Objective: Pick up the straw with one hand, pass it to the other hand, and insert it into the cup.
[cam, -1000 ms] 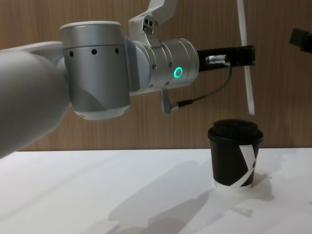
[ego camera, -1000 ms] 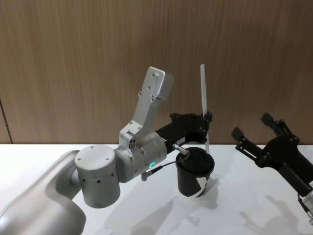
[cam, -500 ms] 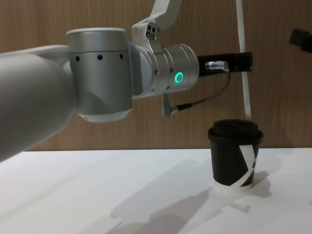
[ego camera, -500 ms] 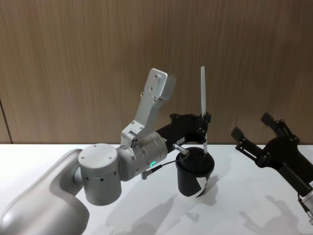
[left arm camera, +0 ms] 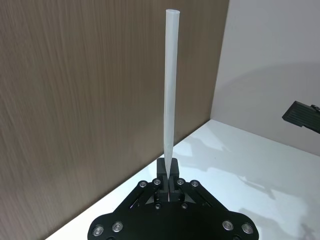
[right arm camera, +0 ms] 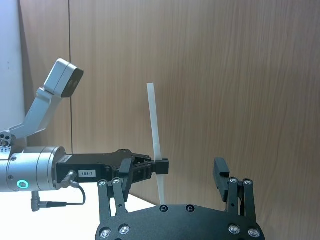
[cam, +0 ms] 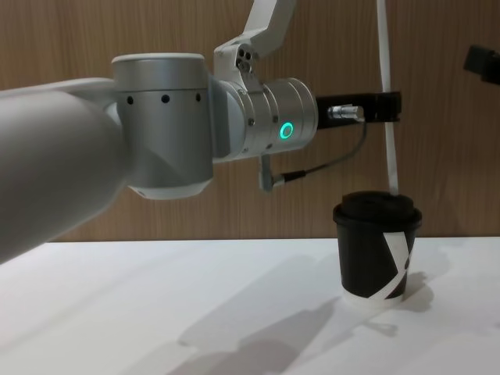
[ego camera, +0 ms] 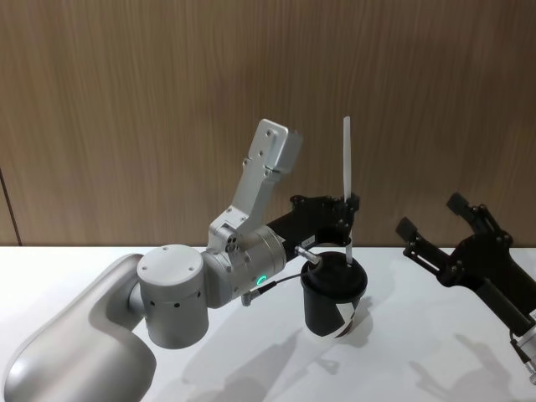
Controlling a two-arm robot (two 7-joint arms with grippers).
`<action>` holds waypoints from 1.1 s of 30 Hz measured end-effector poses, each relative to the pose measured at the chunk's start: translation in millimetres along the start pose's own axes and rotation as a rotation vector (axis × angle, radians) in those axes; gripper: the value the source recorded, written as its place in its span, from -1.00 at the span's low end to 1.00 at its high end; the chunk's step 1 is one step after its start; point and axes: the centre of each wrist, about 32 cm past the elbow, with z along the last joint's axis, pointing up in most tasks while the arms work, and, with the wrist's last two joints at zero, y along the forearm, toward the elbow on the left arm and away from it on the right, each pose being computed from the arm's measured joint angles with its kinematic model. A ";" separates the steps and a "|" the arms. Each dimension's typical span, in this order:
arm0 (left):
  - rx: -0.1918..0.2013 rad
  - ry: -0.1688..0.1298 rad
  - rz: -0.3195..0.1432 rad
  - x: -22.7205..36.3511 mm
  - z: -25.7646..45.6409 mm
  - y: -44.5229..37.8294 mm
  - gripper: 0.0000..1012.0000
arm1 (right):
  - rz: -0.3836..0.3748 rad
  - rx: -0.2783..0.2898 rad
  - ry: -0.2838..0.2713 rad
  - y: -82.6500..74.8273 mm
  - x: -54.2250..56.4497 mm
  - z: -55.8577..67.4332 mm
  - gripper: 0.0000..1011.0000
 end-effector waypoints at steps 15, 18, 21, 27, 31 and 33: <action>0.008 0.003 0.000 5.2 -5.0 -4.1 -0.98 | 0.000 0.000 0.000 0.0 0.0 0.0 0.98; 0.013 0.006 -0.004 6.2 -6.0 -4.7 -0.98 | 0.000 0.000 0.000 0.0 0.0 0.0 0.98; 0.018 0.011 -0.008 7.1 -6.7 -5.2 -0.98 | 0.000 0.000 0.000 0.0 0.0 0.0 0.98; 0.027 0.017 -0.013 8.6 -7.7 -5.2 -0.98 | 0.000 0.000 0.000 0.0 0.0 0.0 0.98; 0.032 0.021 -0.016 9.6 -8.4 -5.1 -0.98 | 0.000 0.000 0.000 0.0 0.0 0.0 0.98; 0.033 0.022 -0.015 10.2 -8.8 -5.0 -0.98 | 0.000 0.000 0.000 0.0 0.0 0.0 0.98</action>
